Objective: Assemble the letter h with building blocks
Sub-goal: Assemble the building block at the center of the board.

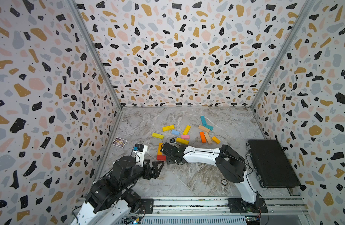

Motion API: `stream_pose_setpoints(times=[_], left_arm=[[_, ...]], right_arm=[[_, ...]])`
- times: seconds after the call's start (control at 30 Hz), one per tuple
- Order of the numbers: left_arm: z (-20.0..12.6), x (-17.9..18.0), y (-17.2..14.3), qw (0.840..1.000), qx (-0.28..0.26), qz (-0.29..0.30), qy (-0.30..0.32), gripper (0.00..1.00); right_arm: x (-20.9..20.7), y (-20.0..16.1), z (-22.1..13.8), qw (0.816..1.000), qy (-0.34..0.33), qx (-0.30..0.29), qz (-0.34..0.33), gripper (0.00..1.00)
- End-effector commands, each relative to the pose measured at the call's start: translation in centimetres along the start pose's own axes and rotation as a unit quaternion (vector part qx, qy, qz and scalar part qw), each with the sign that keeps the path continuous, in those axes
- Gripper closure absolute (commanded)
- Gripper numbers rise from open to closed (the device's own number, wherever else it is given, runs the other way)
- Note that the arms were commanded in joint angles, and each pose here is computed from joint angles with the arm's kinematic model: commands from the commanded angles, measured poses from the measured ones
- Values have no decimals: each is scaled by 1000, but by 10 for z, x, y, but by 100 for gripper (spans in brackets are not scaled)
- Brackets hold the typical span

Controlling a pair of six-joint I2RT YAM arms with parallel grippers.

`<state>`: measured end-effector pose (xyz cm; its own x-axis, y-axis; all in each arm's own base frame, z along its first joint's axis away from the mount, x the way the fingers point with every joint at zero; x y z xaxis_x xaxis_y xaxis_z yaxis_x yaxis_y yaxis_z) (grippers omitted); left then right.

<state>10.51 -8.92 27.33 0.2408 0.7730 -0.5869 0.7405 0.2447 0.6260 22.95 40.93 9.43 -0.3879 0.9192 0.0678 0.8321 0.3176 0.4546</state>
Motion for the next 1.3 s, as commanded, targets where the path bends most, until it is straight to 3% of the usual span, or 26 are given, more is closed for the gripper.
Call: stream_pose_setpoints(times=[0.0,0.23,0.63,1.03,1.27], left_arm=[[-7,-4,6,1000,-19,11,-3,1],[-7,-3,6,1000,-19,10,-1,1],[-6,-3,7,1000,-19,8,0,1],[-20,-9,13,998,-54,5,-21,1],[-15,-6,10,999,-43,3,-14,1]], right_arm=[[2,8,-6,1000,-4,-10,10,39],[2,8,-3,1000,-9,-7,14,36],[2,14,-9,999,-3,-28,21,21],[-28,38,-76,991,-4,-132,0,18],[-76,22,-64,997,23,-63,-27,18]])
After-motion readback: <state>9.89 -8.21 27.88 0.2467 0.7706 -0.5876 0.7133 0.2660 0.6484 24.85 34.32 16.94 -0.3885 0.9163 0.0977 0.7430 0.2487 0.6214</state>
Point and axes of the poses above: each gripper's point midway between its finger pads, its own z axis out along the fingers, its own x axis along the line the jaws close on, y = z × x, the point moved 7 cm from there along -z, back along the fingers, and after that the axes turned 8 degrees about -z, right-handed, at the moved point
